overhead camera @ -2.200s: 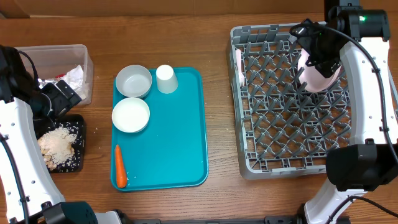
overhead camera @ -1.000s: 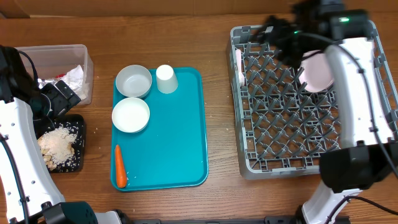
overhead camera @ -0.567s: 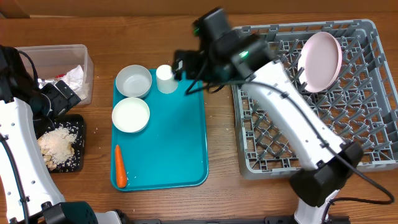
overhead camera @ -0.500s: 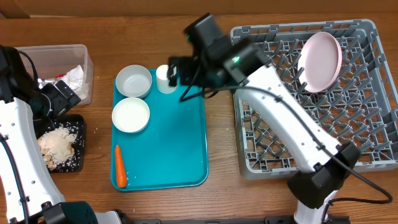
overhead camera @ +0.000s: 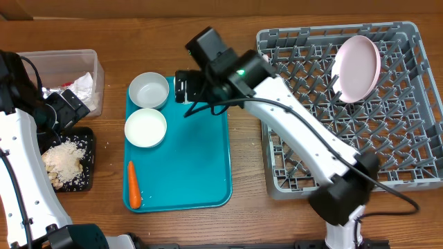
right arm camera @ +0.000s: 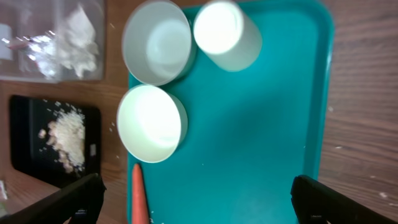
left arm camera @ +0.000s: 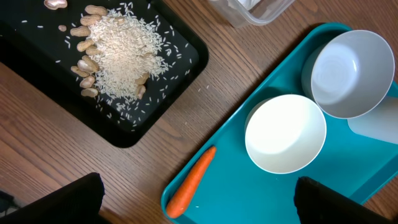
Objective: Sort waste into correct bins and load items into the dishwasher rack
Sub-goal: 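Move the right gripper from the rack to the white bowl on the tray, then grasp the rim of the white bowl with the right gripper and lift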
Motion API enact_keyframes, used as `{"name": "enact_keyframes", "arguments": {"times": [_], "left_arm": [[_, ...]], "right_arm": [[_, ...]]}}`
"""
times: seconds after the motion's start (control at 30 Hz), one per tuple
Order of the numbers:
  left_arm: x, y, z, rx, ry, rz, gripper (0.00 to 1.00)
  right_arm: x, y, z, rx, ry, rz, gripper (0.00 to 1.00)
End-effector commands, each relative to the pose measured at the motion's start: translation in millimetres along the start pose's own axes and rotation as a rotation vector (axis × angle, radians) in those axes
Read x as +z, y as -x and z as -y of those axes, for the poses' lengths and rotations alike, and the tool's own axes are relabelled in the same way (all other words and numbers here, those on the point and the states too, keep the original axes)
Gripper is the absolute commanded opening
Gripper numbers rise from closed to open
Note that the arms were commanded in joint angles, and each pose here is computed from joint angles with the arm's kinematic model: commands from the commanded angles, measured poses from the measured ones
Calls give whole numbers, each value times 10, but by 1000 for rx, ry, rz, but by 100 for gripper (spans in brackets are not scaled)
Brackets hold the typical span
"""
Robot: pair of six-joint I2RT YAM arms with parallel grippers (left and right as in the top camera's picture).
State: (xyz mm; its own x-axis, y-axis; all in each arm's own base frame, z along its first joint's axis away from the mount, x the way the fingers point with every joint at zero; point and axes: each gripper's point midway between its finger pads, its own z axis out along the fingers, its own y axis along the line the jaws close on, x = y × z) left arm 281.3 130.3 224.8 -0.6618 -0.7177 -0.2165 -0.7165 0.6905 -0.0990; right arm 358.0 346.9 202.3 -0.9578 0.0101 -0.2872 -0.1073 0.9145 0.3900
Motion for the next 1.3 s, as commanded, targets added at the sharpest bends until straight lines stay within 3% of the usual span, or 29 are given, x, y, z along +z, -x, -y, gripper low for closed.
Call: {"name": "enact_keyframes", "arguments": {"times": [0.0, 0.73, 0.97, 1.27], "left_arm": [[2, 16, -30, -21, 13, 7, 100], [2, 17, -30, -21, 13, 8, 100], [2, 16, -30, -21, 13, 7, 100], [2, 16, -30, -21, 13, 7, 100]], "right_arm": [[325, -184, -35, 6, -6, -87, 100], [1224, -714, -88, -30, -85, -229, 100], [1253, -668, -202, -16, -52, -197, 100], [1376, -646, -387, 19, -3, -158, 91]]}}
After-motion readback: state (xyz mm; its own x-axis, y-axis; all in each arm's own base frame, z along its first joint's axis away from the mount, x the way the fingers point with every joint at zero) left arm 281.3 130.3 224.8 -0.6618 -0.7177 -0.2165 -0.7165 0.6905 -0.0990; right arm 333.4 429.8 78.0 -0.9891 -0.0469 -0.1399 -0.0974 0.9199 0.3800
